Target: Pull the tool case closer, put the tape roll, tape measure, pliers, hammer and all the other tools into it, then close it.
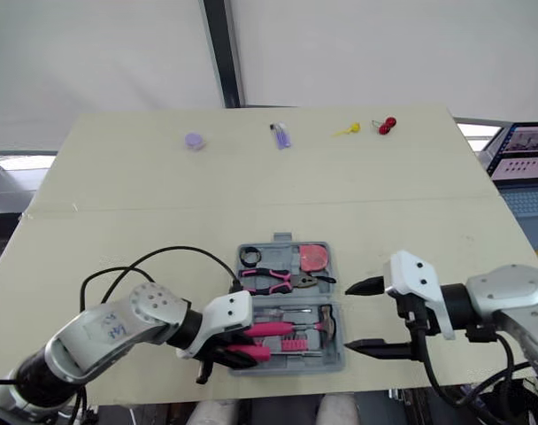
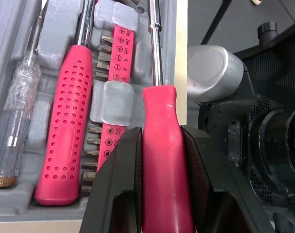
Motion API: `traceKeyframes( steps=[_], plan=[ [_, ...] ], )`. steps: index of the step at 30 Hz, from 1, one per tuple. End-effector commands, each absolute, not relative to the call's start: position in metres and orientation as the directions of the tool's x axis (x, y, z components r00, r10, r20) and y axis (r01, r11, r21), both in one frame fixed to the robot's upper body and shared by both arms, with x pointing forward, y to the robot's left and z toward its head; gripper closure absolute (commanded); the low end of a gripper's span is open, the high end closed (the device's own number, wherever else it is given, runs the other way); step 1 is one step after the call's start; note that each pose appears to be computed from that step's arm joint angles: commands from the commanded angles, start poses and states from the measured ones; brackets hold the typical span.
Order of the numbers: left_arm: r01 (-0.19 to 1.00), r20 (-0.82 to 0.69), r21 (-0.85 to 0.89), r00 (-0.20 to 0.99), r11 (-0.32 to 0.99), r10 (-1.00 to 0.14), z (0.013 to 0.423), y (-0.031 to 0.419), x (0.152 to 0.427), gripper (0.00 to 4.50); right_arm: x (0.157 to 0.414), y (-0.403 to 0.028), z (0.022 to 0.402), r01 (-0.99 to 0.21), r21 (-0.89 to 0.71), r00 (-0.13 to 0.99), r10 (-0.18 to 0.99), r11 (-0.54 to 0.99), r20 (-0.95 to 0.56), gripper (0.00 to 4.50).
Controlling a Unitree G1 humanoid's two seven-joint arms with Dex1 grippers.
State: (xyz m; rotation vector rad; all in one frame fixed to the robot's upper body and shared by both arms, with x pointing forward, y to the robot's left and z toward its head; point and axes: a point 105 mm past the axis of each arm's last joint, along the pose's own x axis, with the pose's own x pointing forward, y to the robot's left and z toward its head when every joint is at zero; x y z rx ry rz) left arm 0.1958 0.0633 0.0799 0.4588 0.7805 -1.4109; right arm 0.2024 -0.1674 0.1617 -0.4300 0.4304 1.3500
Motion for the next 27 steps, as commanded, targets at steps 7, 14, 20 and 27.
traceKeyframes(
  steps=[7, 14, 20, 27],
  plan=[
    [0.982, -0.718, -0.154, -0.034, 0.112, -0.695, 0.080, 0.054, 0.192, 3.80, 0.200, -0.162, 0.168, -0.987, -0.068, 0.160, 0.842, 0.147, -0.515, 0.00],
    [0.981, -0.709, -0.166, -0.051, 0.096, -0.703, 0.081, 0.055, 0.190, 3.80, 0.194, -0.163, 0.169, -0.990, -0.050, 0.138, 0.839, 0.131, -0.526, 0.00],
    [0.979, -0.709, -0.181, -0.063, 0.094, -0.703, 0.077, 0.053, 0.188, 3.80, 0.194, -0.165, 0.168, -0.989, -0.048, 0.145, 0.836, 0.140, -0.530, 0.00],
    [0.976, -0.706, -0.193, -0.069, 0.098, -0.705, 0.071, 0.051, 0.185, 3.80, 0.194, -0.166, 0.168, -0.987, -0.048, 0.153, 0.835, 0.150, -0.529, 0.00]
  ],
)
